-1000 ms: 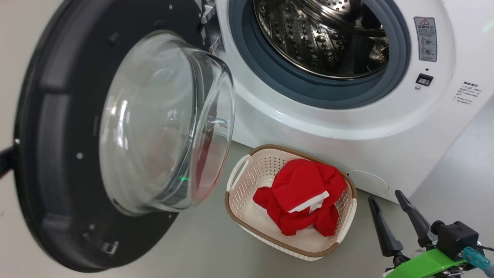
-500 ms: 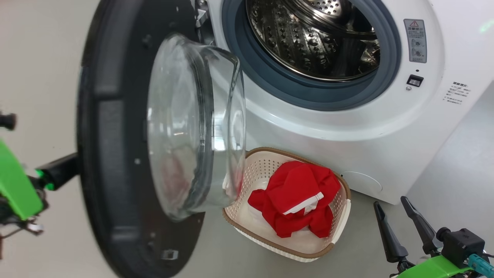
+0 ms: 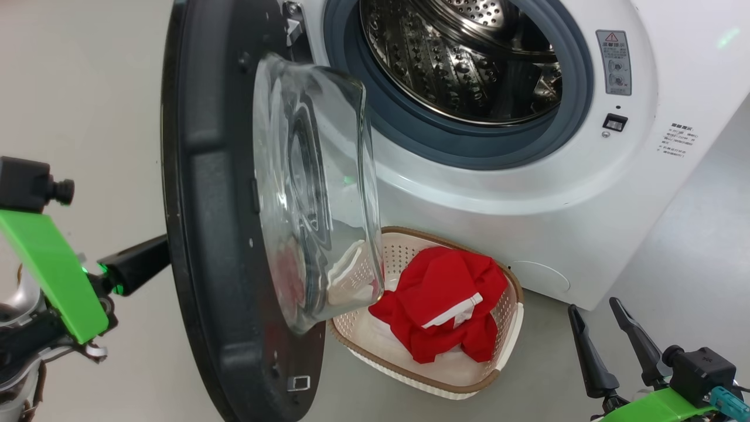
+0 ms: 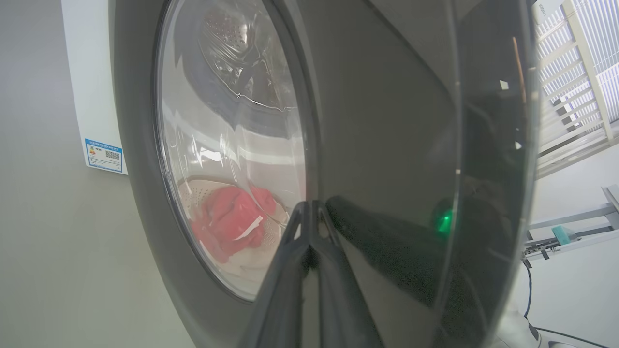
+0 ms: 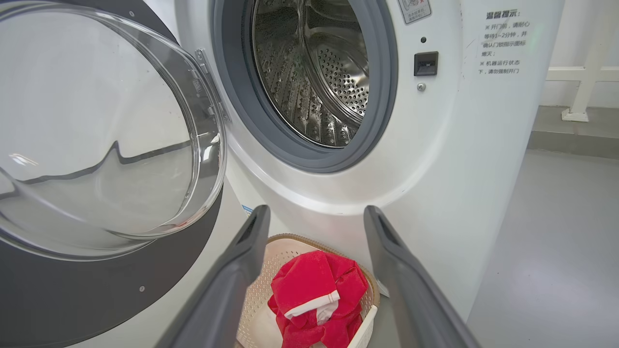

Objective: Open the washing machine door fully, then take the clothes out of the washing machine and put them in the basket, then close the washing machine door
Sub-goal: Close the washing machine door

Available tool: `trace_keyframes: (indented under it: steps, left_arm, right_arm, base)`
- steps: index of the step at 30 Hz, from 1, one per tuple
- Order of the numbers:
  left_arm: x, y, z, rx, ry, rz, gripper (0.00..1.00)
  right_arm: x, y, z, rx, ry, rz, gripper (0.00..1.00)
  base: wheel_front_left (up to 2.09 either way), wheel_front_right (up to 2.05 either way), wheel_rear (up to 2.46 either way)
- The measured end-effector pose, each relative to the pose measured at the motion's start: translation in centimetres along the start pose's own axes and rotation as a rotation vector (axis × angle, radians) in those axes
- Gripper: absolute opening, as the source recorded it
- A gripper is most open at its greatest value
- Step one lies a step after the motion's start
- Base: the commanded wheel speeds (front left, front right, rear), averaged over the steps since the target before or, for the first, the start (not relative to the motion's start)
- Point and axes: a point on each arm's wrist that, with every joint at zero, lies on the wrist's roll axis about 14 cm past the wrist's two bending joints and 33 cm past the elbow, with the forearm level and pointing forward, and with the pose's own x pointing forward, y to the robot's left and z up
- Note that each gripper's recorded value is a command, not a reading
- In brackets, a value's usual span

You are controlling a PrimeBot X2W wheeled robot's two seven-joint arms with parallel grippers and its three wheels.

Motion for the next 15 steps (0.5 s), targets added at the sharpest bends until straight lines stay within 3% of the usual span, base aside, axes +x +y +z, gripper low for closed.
trace_keyframes:
  steps: [12, 15]
  left_arm:
    - [-2.0, 3.4, -0.6, -0.038, -0.104, 0.108, 0.0]
    - [-2.9, 4.7, -1.8, -0.064, -0.115, 0.149, 0.09]
  right_arm:
    - [-0.1, 1.2, 0.8, -0.01, -0.019, 0.023, 1.0]
    - [-0.7, 1.5, 0.5, -0.013, -0.008, 0.03, 1.0]
  base:
    - [0.0, 0.0, 0.0]
    - [0.0, 0.0, 0.0]
